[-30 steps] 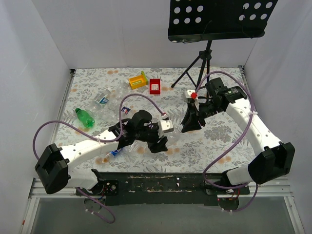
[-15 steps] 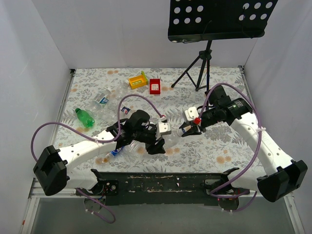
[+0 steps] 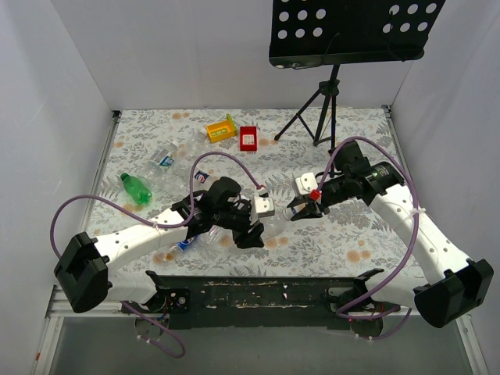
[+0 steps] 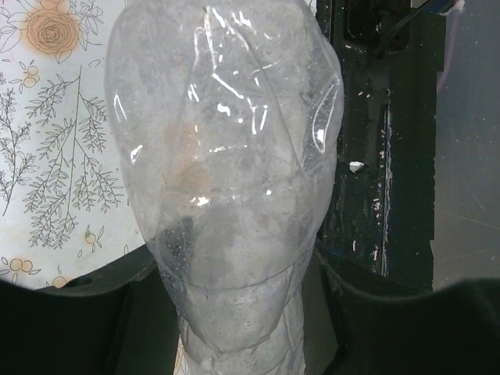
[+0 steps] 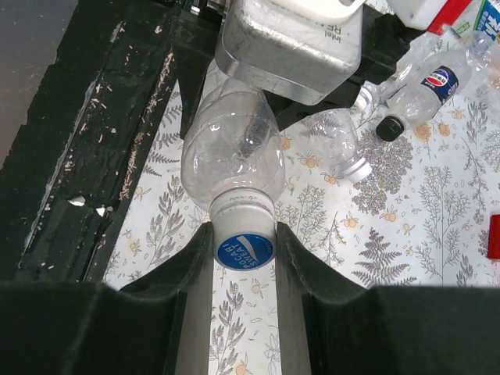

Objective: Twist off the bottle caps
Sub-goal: Unscrew the bottle cap from the plastic bottle.

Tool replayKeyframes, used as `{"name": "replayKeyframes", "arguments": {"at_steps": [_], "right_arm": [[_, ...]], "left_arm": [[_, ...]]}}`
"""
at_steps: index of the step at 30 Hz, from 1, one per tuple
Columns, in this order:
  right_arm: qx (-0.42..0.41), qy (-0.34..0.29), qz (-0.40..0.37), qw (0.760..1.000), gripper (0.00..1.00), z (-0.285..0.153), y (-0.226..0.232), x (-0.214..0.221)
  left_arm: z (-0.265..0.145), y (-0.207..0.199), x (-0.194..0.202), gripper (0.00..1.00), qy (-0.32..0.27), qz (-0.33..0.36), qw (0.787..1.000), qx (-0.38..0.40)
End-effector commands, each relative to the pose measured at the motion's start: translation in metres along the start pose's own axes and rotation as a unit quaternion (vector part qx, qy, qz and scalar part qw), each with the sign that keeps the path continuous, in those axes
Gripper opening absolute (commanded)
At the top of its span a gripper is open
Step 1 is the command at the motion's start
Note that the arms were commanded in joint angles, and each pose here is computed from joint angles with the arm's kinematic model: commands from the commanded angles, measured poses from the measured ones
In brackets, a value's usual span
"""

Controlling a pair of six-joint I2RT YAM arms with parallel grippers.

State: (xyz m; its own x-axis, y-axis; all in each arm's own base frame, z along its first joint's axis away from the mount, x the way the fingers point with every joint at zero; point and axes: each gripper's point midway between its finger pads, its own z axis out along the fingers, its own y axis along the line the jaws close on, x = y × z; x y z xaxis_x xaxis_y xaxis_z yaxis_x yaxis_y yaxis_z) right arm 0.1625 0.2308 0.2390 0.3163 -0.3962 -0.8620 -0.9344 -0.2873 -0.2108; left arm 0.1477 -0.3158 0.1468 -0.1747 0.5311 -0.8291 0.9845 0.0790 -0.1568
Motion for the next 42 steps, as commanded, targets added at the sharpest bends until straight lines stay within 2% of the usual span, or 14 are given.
{"name": "replayKeyframes", "arguments": {"at_steps": [1,5,11,13,15,18,23,30,33,38,42], "right_arm": [[0.002,-0.003,0.015,1.0,0.02,0.001,0.001,-0.002],[0.007,-0.007,0.026,1.0,0.05,0.0,-0.001,-0.002],[0.01,-0.016,0.04,0.999,0.22,0.0,-0.002,-0.004],[0.015,-0.02,0.049,0.998,0.34,-0.001,-0.004,-0.005],[0.028,-0.026,0.072,0.997,0.55,-0.004,-0.009,-0.009],[0.047,-0.046,0.108,0.992,0.7,-0.012,-0.019,-0.019],[0.063,-0.07,0.146,0.985,0.8,-0.026,-0.025,-0.03],[0.129,-0.066,0.206,0.968,0.84,-0.049,-0.032,-0.018],[0.164,-0.074,0.256,0.95,0.84,-0.06,-0.039,-0.013],[0.216,-0.101,0.378,0.894,0.84,-0.071,-0.055,-0.005],[0.184,-0.128,0.448,0.866,0.82,-0.058,-0.05,0.006]], "left_arm": [[-0.007,0.005,-0.031,0.04,-0.042,0.011,0.999,-0.014],[-0.008,0.004,-0.032,0.05,-0.043,0.007,0.999,-0.014],[-0.009,0.004,-0.035,0.04,-0.047,0.008,0.999,-0.014],[-0.009,0.004,-0.035,0.05,-0.046,0.007,0.999,-0.013],[-0.008,0.004,-0.033,0.04,-0.044,0.005,0.999,-0.012],[-0.008,0.004,-0.031,0.05,-0.041,0.004,0.999,-0.013],[-0.01,0.005,-0.031,0.05,-0.04,0.004,0.999,-0.022],[-0.013,0.008,-0.028,0.05,-0.032,0.0,0.999,-0.034],[-0.012,0.012,-0.028,0.04,-0.029,-0.004,0.999,-0.044],[-0.007,0.03,-0.034,0.03,-0.021,-0.004,0.996,-0.083],[0.002,0.04,-0.043,0.03,-0.015,0.001,0.994,-0.105]]}}
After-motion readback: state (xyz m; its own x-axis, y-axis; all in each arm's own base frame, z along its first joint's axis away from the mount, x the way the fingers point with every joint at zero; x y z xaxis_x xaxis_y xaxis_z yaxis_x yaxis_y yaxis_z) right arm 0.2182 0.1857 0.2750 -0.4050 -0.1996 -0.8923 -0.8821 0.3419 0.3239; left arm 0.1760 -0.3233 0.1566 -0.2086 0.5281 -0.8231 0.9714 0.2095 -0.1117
